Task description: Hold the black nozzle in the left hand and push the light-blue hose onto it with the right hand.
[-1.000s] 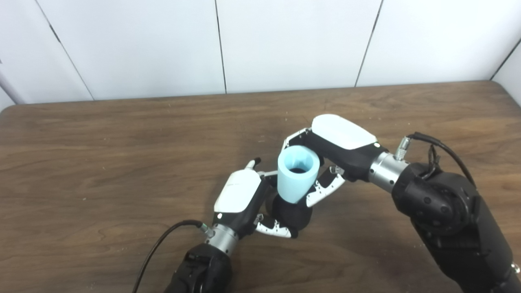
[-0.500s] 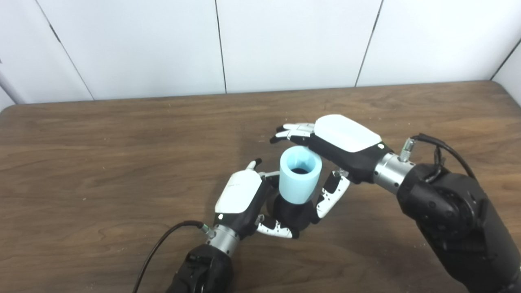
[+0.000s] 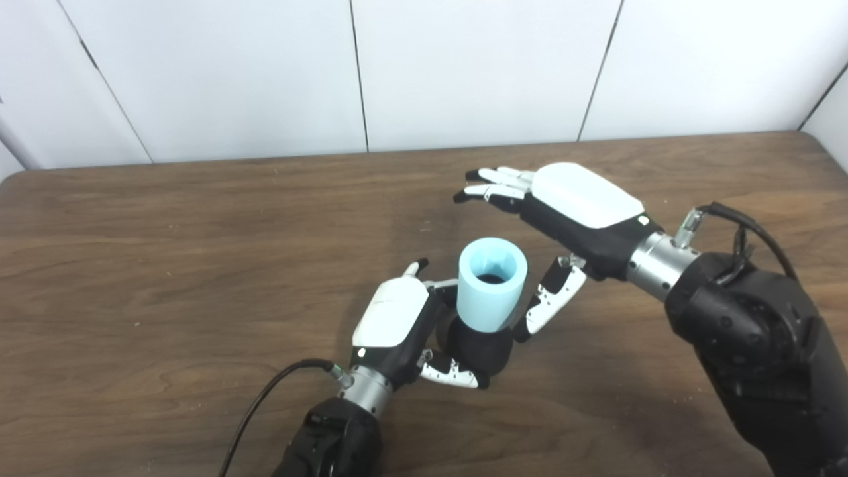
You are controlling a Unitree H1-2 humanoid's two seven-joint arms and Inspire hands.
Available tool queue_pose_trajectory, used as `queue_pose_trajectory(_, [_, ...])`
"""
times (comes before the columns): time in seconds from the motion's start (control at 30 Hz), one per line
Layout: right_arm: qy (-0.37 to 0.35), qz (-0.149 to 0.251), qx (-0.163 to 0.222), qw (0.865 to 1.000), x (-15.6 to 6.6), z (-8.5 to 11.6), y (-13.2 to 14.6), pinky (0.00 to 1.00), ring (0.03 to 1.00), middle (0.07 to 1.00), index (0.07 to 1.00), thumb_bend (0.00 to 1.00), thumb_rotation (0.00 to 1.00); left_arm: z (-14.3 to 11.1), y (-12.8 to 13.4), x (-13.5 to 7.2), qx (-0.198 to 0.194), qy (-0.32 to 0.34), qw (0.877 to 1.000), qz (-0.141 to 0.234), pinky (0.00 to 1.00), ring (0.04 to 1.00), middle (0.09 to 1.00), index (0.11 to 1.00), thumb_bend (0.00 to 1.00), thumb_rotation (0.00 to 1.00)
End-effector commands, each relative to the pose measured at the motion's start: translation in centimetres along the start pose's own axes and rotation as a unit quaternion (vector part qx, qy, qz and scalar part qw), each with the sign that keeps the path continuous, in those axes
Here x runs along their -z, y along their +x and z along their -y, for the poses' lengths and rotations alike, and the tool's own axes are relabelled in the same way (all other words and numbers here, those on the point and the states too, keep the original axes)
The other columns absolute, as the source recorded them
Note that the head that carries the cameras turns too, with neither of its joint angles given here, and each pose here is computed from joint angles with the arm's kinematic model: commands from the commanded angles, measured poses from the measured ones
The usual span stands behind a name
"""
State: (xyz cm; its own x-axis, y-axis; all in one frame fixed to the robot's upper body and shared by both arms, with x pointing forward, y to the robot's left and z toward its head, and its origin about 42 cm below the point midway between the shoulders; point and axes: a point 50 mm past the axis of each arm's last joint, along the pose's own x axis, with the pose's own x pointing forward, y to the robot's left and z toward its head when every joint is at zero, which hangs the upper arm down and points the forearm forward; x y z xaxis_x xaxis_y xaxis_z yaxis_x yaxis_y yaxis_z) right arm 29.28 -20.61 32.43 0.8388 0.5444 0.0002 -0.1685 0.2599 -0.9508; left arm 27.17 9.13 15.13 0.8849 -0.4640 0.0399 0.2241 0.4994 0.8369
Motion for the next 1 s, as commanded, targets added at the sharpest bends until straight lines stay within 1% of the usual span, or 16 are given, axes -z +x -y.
queue_pose_trajectory(0.0, [-0.025,0.021,0.045,0.998,-0.4,2.2,-0.5,0.91,0.95,0.953,0.878,1.0,0.31,1.3,-0.6,1.1,0.043,0.018,0.999,-0.026,1.0,0.655,0.445,0.512,0.52,0.0])
queue_pose_trajectory(0.13, [-0.023,0.037,0.073,0.996,-0.5,3.1,-1.2,0.87,0.933,0.938,0.878,0.98,0.4,1.4,-0.6,1.1,0.043,0.019,0.999,-0.026,1.0,0.655,0.446,0.512,0.52,0.0])
queue_pose_trajectory(0.23, [-0.025,0.043,0.078,0.996,-0.6,3.5,-1.7,0.86,0.927,0.936,0.876,0.95,0.44,1.3,-0.5,1.3,0.043,0.021,0.999,-0.026,1.0,0.655,0.447,0.511,0.52,0.0])
queue_pose_trajectory(0.27, [-0.028,0.046,0.079,0.995,-0.8,3.5,-2.0,0.86,0.927,0.936,0.876,0.93,0.47,1.2,-0.5,1.3,0.042,0.021,0.999,-0.026,1.0,0.655,0.447,0.511,0.52,0.0])
queue_pose_trajectory(0.37, [-0.052,0.054,0.078,0.994,-1.2,3.7,-3.1,0.85,0.925,0.934,0.875,0.81,0.62,1.1,-0.5,1.5,0.042,0.021,0.999,-0.026,1.0,0.655,0.447,0.511,0.52,0.0])
queue_pose_trajectory(0.4, [-0.065,0.056,0.077,0.993,-1.4,3.8,-3.5,0.85,0.925,0.931,0.879,0.77,0.7,1.1,-0.4,1.5,0.042,0.021,0.999,-0.027,1.0,0.655,0.447,0.511,0.52,0.0])
queue_pose_trajectory(0.5, [-0.107,0.065,0.066,0.99,-1.9,4.0,-4.8,0.87,0.93,0.937,0.89,0.72,0.84,1.1,-0.3,1.6,0.042,0.022,0.998,-0.027,1.0,0.656,0.448,0.51,0.52,0.0])
queue_pose_trajectory(0.6, [-0.128,0.078,0.065,0.987,-2.3,3.9,-5.7,0.9,0.951,0.957,0.896,0.69,0.9,1.0,-0.3,1.6,0.042,0.022,0.998,-0.028,1.0,0.656,0.448,0.51,0.52,0.0])
queue_pose_trajectory(0.77, [-0.129,0.101,0.082,0.983,-2.6,3.3,-6.5,0.92,0.96,0.966,0.899,0.64,0.99,1.1,-0.2,1.7,0.042,0.021,0.998,-0.028,1.0,0.656,0.455,0.506,0.52,0.0])
queue_pose_trajectory(0.9, [-0.122,0.116,0.085,0.982,-2.9,2.6,-6.8,0.95,0.979,0.975,0.9,0.64,1.0,1.1,-0.2,1.8,0.043,0.021,0.998,-0.027,1.0,0.656,0.457,0.505,0.52,0.0])
queue_pose_trajectory(0.97, [-0.117,0.122,0.082,0.982,-3.0,2.1,-6.9,0.98,0.995,0.993,0.918,0.64,1.0,1.0,-0.2,1.8,0.044,0.022,0.998,-0.028,1.0,0.656,0.458,0.505,0.52,0.0])
